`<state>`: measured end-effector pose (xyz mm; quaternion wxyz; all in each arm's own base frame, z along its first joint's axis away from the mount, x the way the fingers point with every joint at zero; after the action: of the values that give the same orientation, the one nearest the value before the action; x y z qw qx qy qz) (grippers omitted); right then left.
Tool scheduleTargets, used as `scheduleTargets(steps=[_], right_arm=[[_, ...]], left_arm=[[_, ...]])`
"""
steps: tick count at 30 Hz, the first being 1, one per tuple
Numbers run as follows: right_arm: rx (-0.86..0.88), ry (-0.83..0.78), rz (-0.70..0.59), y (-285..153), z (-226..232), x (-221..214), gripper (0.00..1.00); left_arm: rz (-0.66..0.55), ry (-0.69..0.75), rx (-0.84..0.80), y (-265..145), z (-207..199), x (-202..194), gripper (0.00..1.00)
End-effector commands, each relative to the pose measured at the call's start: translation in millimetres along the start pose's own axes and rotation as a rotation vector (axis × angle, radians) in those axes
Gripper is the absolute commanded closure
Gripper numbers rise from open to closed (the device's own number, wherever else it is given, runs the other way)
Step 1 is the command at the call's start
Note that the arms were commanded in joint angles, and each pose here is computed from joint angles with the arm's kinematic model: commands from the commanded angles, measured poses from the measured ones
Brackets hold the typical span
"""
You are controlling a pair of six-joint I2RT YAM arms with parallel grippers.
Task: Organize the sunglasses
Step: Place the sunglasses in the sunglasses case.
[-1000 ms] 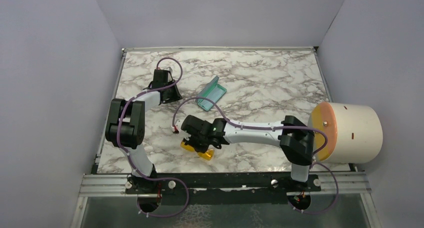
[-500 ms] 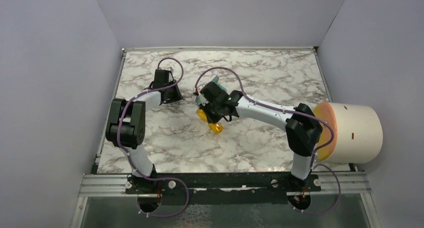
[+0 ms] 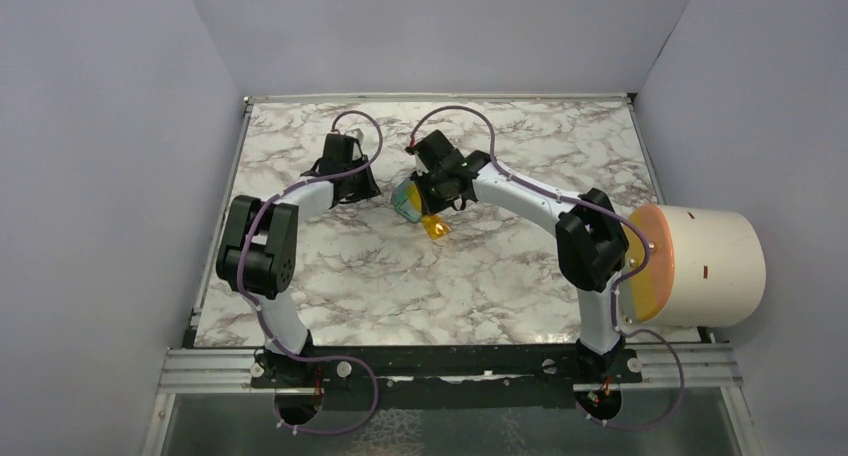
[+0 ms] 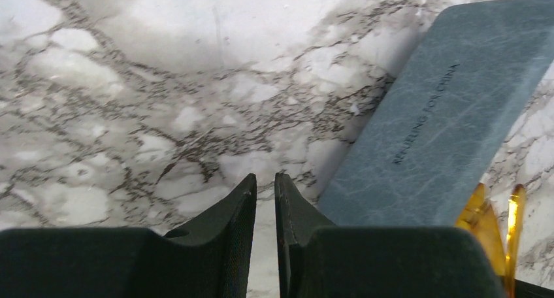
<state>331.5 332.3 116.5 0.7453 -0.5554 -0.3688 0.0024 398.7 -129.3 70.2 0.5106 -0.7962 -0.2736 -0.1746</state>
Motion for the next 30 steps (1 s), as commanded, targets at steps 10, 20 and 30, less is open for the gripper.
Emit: scheduleTargets(steps=[10, 20, 30], right_arm=[[-0.035, 0.108, 0.003, -9, -31, 4, 0.99], [-0.062, 0.144, 0.017, 3, -46, 12, 0.99], [-0.104, 0.193, 0.016, 22, -57, 25, 0.99]], left_arm=[[0.003, 0.071, -0.073, 18, -46, -1, 0.8], [0.02, 0.102, -0.09, 14, -63, -22, 0.8], [0.033, 0.116, -0.098, 9, -72, -38, 0.8]])
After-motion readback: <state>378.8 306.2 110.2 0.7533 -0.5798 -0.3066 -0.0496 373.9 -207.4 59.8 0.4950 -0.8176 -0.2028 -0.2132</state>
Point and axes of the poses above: each gripper's point midway between its finger pads, its own y axis out along the fingers, its own z axis along the line the jaws close on, x = y × z, the point moved 3 cm from there along -y, back along the fingers
